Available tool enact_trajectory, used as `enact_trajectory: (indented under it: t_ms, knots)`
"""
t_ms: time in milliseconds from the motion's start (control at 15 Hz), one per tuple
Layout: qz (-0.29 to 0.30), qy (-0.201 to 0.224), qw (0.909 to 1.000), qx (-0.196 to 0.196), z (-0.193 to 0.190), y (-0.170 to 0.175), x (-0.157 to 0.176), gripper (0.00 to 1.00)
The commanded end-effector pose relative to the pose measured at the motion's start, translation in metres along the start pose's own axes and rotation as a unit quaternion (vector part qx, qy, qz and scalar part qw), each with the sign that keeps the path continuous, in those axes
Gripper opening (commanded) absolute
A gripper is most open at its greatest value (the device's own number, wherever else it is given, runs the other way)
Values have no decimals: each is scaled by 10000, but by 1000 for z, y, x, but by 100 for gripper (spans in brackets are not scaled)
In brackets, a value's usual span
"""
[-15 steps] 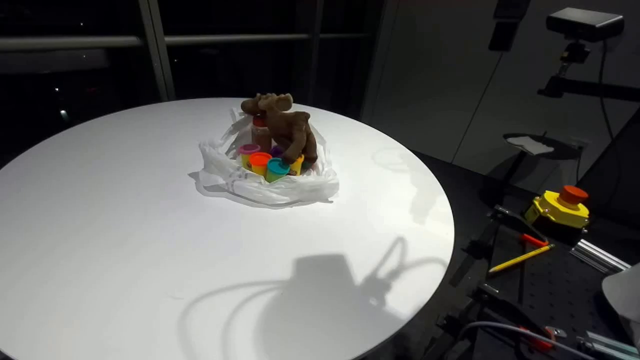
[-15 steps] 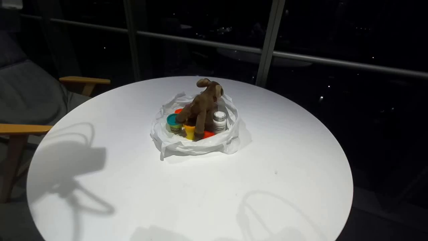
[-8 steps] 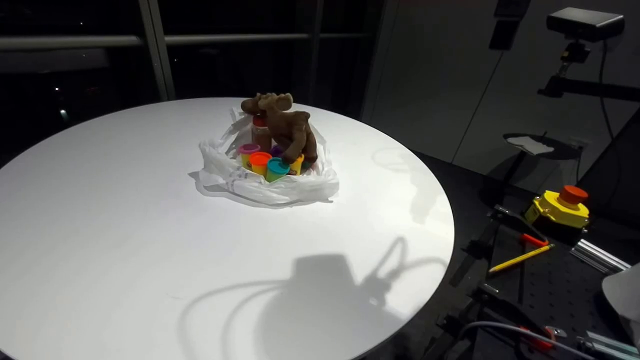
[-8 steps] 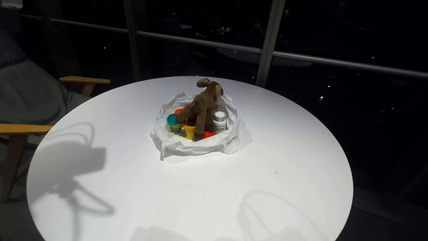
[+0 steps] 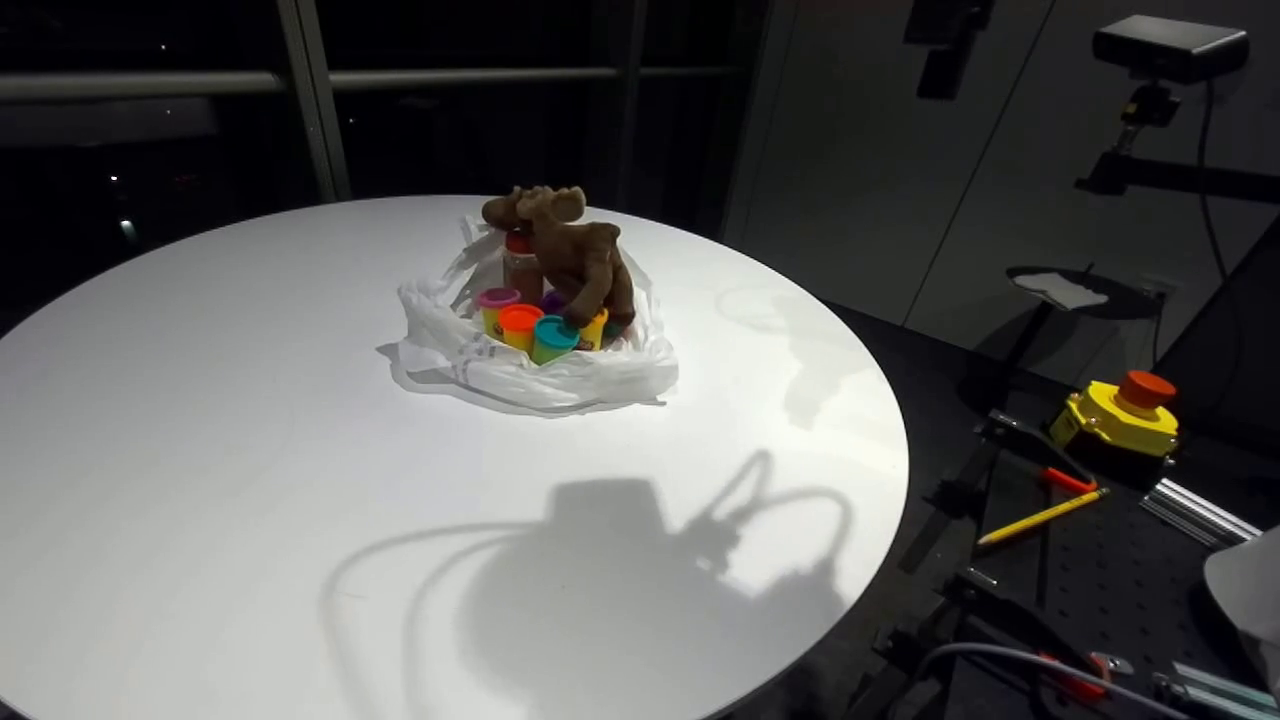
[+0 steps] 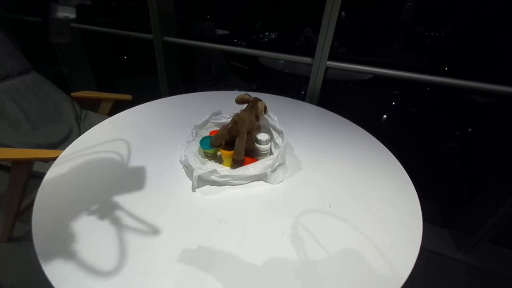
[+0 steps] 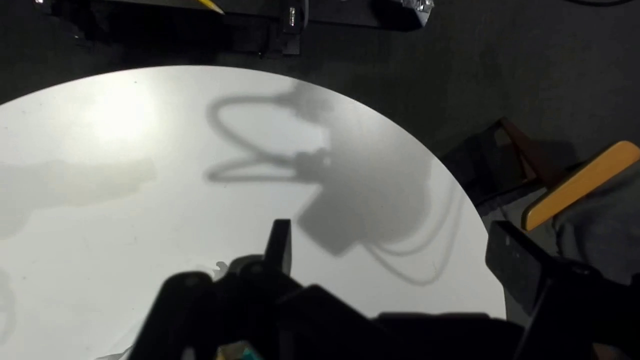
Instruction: Remove the objects from the plastic and put them on the table
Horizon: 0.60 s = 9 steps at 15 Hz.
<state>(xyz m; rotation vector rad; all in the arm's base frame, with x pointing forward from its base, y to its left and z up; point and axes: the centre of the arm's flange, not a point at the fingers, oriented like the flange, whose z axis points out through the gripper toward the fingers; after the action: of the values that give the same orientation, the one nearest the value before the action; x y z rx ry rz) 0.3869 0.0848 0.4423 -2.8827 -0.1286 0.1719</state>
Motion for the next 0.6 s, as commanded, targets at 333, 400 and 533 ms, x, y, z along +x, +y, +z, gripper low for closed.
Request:
enact_trajectory:
  t_ms: [333,400,533]
  knots:
    - [90,878,9961,-17,-7,69,152,100]
    - [135,946,9954,-44,0,81,166,100]
    - [249,1066,9940,-62,14,100,193,100]
